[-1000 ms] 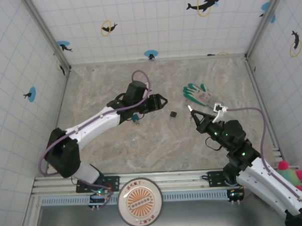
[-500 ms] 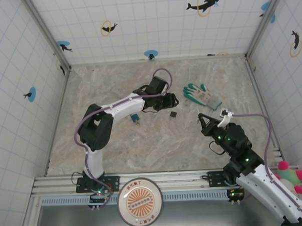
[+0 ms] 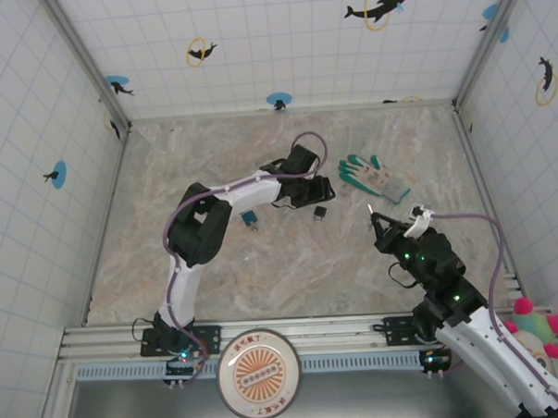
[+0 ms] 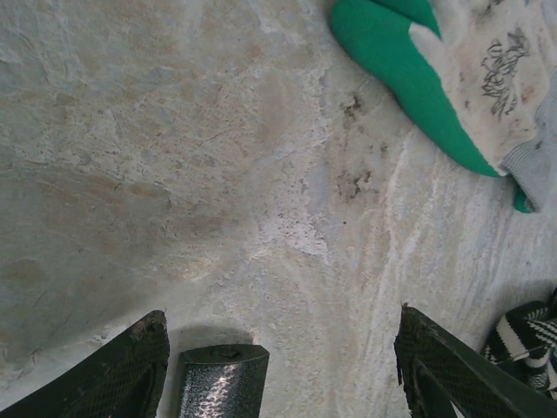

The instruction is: Unlock with the key

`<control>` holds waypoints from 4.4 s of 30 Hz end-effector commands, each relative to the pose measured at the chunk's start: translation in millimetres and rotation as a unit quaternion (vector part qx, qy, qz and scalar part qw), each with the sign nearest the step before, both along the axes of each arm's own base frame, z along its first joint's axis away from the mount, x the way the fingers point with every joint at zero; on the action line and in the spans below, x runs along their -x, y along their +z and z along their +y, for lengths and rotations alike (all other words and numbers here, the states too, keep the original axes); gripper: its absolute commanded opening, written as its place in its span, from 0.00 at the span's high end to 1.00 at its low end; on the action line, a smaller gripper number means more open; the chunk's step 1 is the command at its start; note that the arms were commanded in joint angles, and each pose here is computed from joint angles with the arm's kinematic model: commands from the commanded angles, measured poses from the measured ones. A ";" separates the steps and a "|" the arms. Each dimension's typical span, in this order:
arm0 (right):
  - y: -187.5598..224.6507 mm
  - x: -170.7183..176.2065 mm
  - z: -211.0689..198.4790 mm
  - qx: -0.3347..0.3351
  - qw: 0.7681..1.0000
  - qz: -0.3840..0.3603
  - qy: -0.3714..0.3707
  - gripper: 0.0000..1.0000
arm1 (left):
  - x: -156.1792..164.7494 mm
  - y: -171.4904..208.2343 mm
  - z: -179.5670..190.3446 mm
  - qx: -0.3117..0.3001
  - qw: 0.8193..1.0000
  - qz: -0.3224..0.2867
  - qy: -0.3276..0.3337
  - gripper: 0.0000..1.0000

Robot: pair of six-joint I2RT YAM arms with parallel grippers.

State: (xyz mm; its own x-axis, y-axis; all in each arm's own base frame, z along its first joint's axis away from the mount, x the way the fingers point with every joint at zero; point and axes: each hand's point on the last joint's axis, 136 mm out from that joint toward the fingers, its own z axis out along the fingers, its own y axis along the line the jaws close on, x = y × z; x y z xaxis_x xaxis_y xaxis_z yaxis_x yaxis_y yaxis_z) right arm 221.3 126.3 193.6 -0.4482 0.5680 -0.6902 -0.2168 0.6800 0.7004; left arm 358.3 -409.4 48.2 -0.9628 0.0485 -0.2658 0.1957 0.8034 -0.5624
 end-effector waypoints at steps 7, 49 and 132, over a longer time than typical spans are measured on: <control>-8.7 -2.2 -4.7 -0.002 1.000 0.007 -0.011 1.00 | 9.3 -6.8 -11.4 0.001 1.000 0.022 -0.009 0.33; -22.7 -9.6 -14.7 -0.018 0.999 0.034 -0.030 1.00 | 56.3 -11.0 14.3 -0.120 0.988 0.012 -0.101 0.47; -31.3 -12.1 -16.7 -0.029 0.998 0.048 -0.041 1.00 | 48.6 -52.3 59.2 -0.297 0.955 0.001 -0.014 0.74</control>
State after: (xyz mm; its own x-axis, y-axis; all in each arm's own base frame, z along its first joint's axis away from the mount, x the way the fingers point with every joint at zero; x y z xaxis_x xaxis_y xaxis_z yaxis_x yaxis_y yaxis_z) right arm 231.0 112.3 166.4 -0.4797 0.6268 -0.6140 -0.0973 0.6574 0.7472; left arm 328.3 -362.0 14.8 -0.9431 0.1994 -0.2660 0.2153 0.9760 -0.0318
